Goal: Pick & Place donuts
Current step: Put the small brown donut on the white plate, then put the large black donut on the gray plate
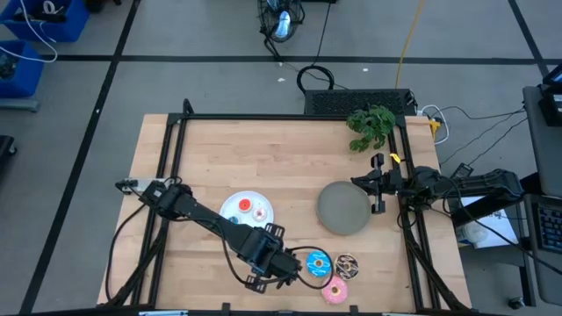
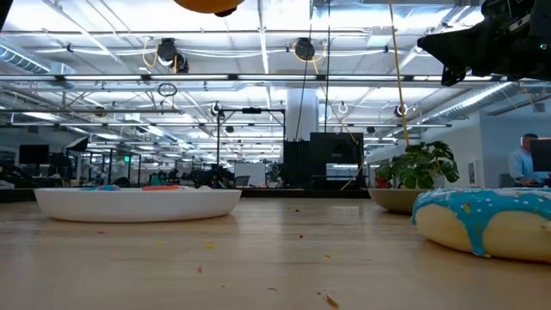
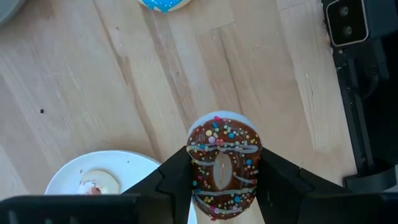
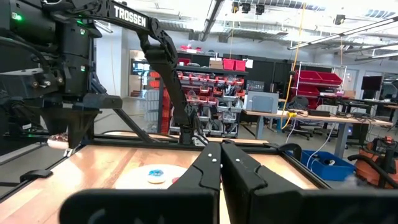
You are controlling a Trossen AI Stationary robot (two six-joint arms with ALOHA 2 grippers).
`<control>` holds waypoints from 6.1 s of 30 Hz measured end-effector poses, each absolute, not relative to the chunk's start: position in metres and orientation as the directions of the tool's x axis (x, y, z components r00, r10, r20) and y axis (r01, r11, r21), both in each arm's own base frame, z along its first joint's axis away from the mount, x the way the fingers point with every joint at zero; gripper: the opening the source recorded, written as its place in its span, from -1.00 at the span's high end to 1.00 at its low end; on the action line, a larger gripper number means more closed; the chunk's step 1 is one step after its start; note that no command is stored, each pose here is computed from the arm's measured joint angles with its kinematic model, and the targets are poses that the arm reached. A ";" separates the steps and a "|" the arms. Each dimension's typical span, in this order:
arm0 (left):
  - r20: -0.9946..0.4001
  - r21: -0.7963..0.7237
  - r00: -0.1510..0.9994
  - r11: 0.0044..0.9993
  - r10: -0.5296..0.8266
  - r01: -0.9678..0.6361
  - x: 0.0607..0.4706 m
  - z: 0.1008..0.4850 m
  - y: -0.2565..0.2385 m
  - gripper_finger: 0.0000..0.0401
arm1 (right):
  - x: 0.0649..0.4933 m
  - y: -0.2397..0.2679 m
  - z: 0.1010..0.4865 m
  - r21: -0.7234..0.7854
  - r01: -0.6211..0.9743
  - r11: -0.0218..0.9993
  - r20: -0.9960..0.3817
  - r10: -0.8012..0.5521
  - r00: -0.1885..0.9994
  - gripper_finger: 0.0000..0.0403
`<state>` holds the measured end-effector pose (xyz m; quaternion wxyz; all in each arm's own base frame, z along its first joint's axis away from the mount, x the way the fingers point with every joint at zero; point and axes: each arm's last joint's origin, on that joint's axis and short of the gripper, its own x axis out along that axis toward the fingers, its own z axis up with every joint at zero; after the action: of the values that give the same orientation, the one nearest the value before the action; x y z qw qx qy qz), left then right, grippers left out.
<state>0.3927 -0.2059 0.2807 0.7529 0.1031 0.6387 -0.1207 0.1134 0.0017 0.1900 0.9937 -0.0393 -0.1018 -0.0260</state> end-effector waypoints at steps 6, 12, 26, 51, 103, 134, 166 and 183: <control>-0.998 0.017 0.060 0.955 0.000 0.296 0.385 0.280 -0.197 0.25 | 0.113 0.002 0.190 -0.073 0.060 0.996 0.204 -0.044 0.978 1.00; -0.995 0.009 0.096 0.972 -0.014 0.233 0.382 0.303 -0.176 0.25 | 0.113 0.002 0.190 -0.072 0.058 0.996 0.203 -0.043 0.978 1.00; -0.954 0.104 0.292 0.987 0.063 0.126 0.353 0.369 -0.134 0.25 | 0.114 0.002 0.188 -0.071 0.054 0.996 0.184 -0.040 0.982 1.00; -0.984 0.002 0.177 0.996 0.018 -0.086 0.311 0.252 -0.094 0.25 | 0.114 0.002 0.189 -0.056 0.054 0.997 0.191 -0.043 0.981 1.00; -0.951 -0.080 0.306 0.993 -0.048 -0.091 0.301 0.161 -0.092 0.25 | 0.114 0.002 0.189 -0.055 0.055 0.997 0.191 -0.044 0.981 1.00; -0.975 -0.021 0.221 1.000 -0.017 -0.019 0.303 0.140 -0.092 0.25 | 0.114 0.002 0.189 -0.055 0.056 0.997 0.195 -0.044 0.980 1.00; -0.987 0.015 0.159 1.000 0.017 -0.014 0.320 0.195 -0.097 -0.50 | 0.115 0.002 0.189 -0.059 0.056 0.997 0.190 -0.044 0.981 1.00; -0.988 0.025 0.152 1.000 0.027 -0.017 0.321 0.203 -0.097 0.93 | 0.115 0.002 0.189 -0.059 0.056 0.997 0.190 -0.044 0.981 1.00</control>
<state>0.3210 -0.0973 0.2031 0.7588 0.0041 0.6511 0.0146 0.1146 0.0017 0.1886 0.9947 -0.0319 -0.0947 -0.0252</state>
